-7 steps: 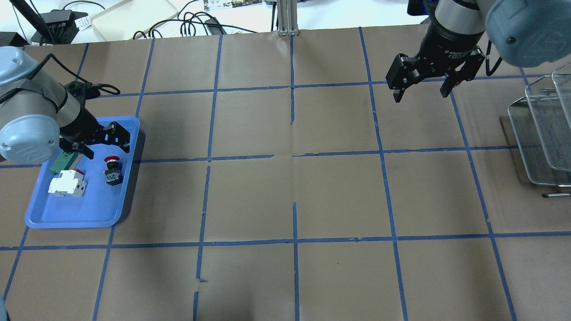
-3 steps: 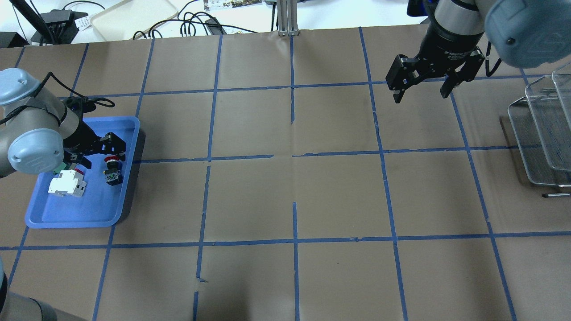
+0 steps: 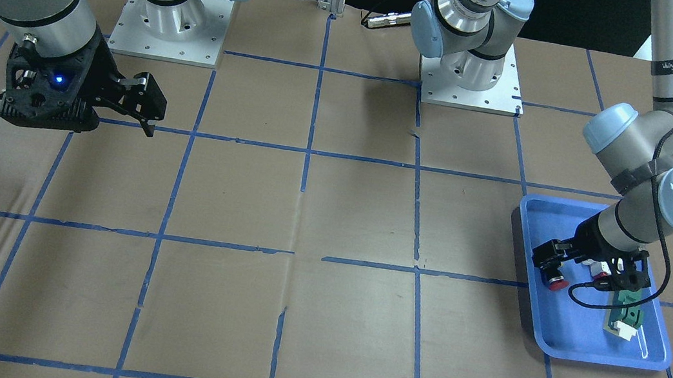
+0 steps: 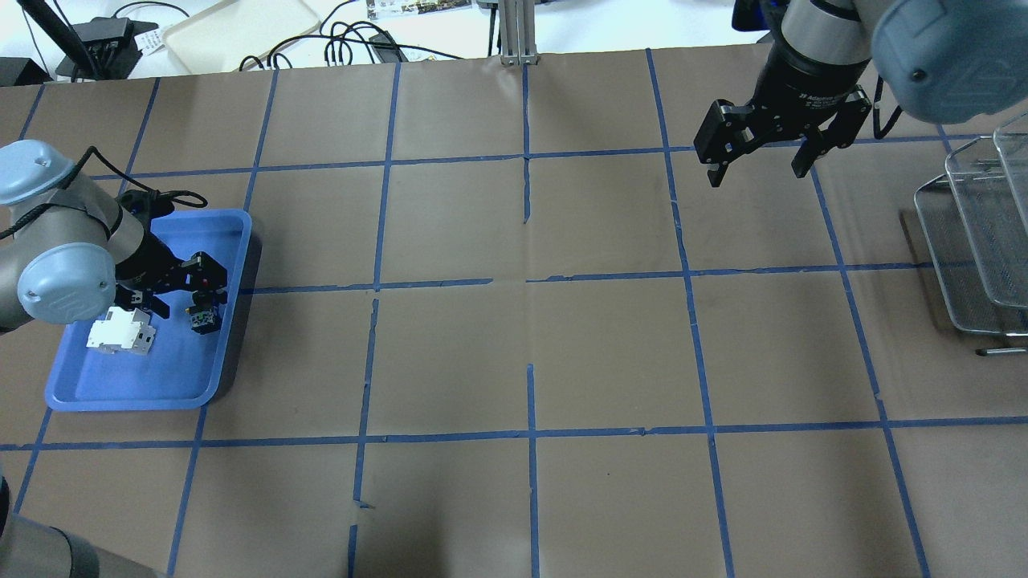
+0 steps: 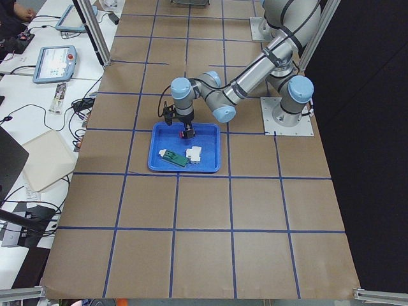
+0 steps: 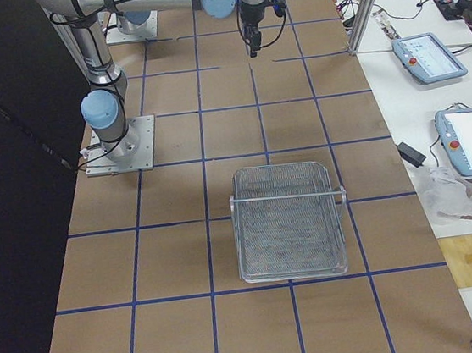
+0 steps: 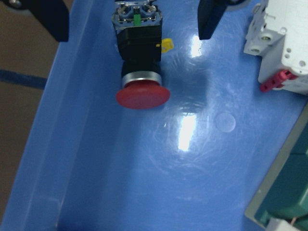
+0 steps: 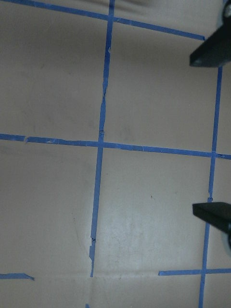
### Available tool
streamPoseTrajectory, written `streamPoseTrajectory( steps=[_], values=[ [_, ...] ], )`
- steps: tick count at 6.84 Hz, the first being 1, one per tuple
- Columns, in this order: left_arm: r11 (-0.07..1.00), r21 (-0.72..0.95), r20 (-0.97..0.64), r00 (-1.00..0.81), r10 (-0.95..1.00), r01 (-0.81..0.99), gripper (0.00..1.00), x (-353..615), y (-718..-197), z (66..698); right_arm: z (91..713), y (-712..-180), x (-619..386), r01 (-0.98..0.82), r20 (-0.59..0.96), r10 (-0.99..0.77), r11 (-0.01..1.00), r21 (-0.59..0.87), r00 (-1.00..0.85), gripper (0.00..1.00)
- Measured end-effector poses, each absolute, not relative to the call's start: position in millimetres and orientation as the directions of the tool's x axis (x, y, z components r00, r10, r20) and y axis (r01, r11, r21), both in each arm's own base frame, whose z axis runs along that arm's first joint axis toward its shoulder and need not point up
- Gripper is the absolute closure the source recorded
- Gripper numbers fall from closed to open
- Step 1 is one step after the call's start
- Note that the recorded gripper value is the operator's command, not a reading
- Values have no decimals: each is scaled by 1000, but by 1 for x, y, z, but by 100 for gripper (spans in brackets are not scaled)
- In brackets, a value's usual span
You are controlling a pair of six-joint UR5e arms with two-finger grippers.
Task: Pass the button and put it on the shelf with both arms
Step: 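Close the left gripper on the red push button's black base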
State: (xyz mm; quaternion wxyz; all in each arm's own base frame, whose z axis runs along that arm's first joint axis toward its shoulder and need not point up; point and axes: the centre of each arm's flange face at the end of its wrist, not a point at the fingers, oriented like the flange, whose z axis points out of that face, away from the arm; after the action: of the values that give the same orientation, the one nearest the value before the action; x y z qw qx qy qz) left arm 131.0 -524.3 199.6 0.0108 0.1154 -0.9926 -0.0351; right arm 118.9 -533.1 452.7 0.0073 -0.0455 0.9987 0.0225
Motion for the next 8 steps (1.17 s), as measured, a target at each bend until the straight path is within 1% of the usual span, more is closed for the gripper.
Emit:
streamPoseTrajectory(
  steps=[1,2,5,6,7,8],
  values=[
    [971,77,13,-973,-230,-228,10,132,-525,197,452,-533,119,-91,-17,-91,995,47,-996,0],
    [971,79,14,-973,-228,-227,19,134,-527,195,452,-533,119,-91,-17,-90,995,47,-996,0],
    [975,88,21,-978,-209,-206,19,143,-525,189,452,-533,118,-91,-17,-90,995,47,-996,0],
    [975,94,21,-979,-202,-200,20,145,-525,186,452,-533,118,-91,-17,-90,995,47,-996,0],
    [975,98,22,-980,-200,-197,23,145,-525,184,452,-533,119,-91,-17,-90,995,47,-996,0],
    [975,103,25,-979,-201,-197,30,145,-525,181,452,-533,119,-91,-16,-90,995,45,-996,0]
  ],
)
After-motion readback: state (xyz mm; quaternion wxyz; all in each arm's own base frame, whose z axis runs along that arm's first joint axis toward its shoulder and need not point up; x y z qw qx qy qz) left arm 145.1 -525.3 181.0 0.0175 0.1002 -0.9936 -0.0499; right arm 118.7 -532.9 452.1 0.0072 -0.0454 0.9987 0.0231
